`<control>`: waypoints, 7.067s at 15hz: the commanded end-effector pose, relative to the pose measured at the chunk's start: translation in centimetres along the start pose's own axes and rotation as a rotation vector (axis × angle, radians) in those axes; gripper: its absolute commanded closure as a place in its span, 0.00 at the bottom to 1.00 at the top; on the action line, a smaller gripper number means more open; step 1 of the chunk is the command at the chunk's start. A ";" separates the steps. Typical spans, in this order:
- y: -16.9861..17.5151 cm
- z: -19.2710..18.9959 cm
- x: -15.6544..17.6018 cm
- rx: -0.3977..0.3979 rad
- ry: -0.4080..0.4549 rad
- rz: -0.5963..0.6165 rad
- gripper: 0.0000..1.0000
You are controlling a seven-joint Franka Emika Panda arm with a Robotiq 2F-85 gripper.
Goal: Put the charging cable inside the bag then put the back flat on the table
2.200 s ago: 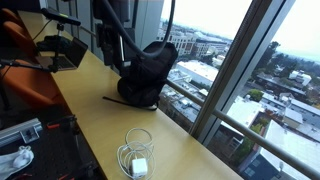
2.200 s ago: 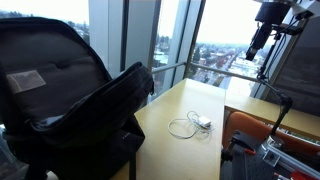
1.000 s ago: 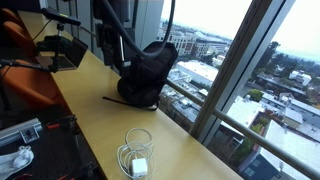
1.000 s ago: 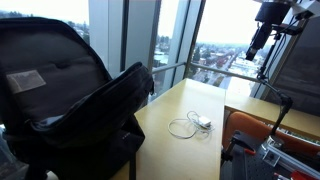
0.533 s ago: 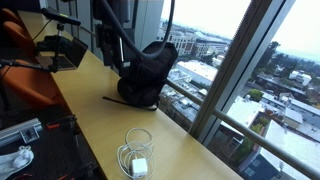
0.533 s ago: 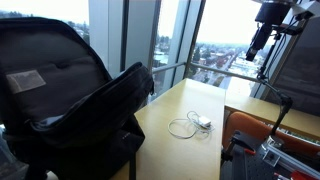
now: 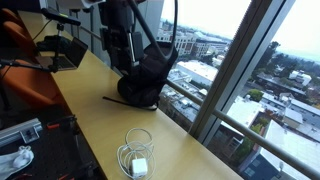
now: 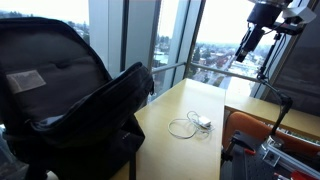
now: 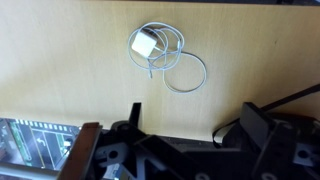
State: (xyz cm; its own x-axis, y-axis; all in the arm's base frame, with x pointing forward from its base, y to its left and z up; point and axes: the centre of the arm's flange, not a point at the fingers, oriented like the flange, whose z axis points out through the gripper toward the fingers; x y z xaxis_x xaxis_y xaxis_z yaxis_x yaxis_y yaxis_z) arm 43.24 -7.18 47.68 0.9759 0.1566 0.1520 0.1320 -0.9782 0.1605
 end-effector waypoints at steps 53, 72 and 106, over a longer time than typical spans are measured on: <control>7.9 37.2 3.9 -0.022 -0.237 0.265 0.00; 6.0 33.3 2.2 -0.057 -0.275 0.279 0.00; 6.6 34.6 3.9 -0.082 -0.276 0.273 0.00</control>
State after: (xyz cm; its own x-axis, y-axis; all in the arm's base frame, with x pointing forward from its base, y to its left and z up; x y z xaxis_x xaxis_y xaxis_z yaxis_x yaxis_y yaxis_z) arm 53.56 -17.74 15.41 0.9830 -0.1714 -0.0658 -0.1538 -0.9645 0.2144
